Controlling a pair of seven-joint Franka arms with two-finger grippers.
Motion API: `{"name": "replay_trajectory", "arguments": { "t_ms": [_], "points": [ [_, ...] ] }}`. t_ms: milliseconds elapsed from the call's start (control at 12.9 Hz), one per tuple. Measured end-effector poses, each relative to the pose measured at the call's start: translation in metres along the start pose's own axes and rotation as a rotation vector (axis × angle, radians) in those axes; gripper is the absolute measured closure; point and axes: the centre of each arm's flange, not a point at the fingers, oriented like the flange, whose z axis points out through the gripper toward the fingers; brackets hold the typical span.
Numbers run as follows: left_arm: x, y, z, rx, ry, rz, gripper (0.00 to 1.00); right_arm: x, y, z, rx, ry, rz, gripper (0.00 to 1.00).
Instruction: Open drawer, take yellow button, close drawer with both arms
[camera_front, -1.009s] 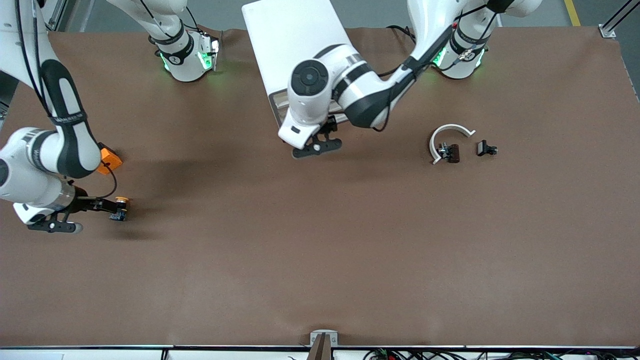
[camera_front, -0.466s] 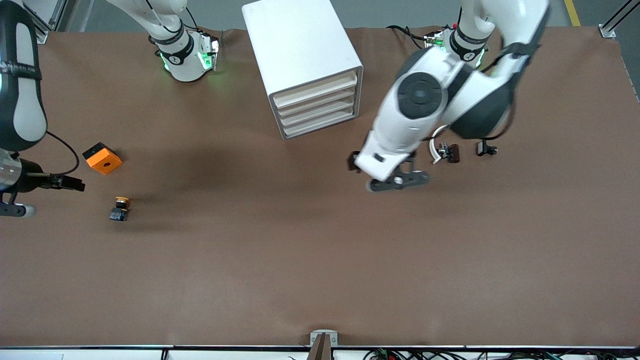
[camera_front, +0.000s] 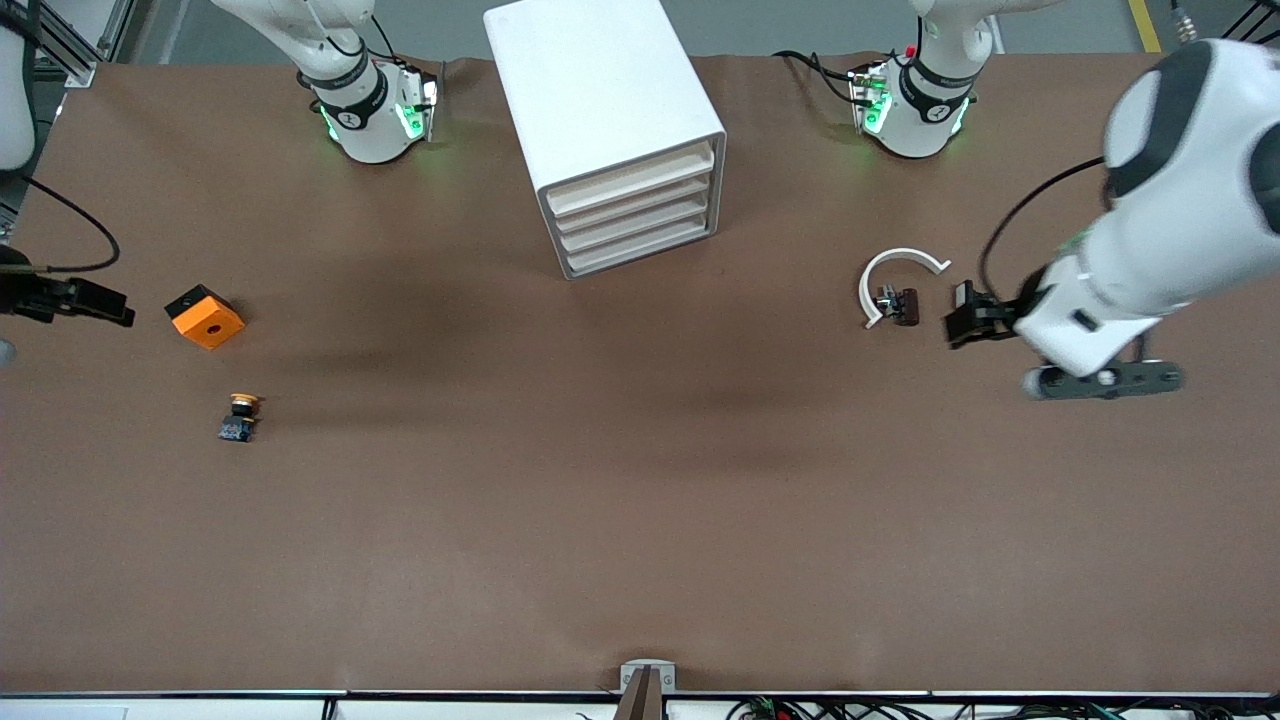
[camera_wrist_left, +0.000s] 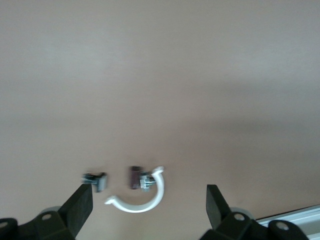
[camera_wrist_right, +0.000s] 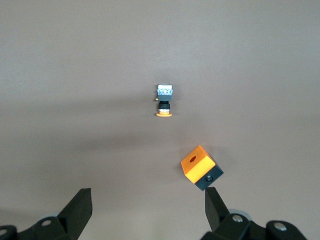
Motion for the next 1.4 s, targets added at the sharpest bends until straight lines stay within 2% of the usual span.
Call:
{"name": "replay_trajectory", "arguments": {
  "t_ms": [233,621,776,1009,1242,1398],
  "points": [
    [-0.014,-0.064,-0.024,0.016,0.035,0.027,0.0,-0.011,-0.012,-0.023,-0.005,0.032,-0.019,0.0],
    [-0.047,-0.144,-0.077,-0.022,0.127,0.053,0.0,-0.01,-0.025,-0.024,-0.007,0.035,-0.035,0.0],
    [-0.056,-0.138,-0.089,-0.012,0.148,0.06,0.0,-0.009,-0.027,-0.027,-0.007,0.044,-0.026,0.0],
    [-0.057,-0.118,-0.087,-0.008,0.143,0.093,0.0,-0.011,-0.042,-0.056,-0.011,0.068,-0.04,0.0],
    [-0.056,-0.114,-0.082,-0.007,0.133,0.1,0.0,-0.027,-0.039,-0.097,-0.009,0.053,-0.008,0.0],
    [-0.056,-0.112,-0.082,-0.006,0.133,0.1,0.0,-0.032,-0.041,-0.101,-0.007,0.03,0.002,0.0]
  ]
}}
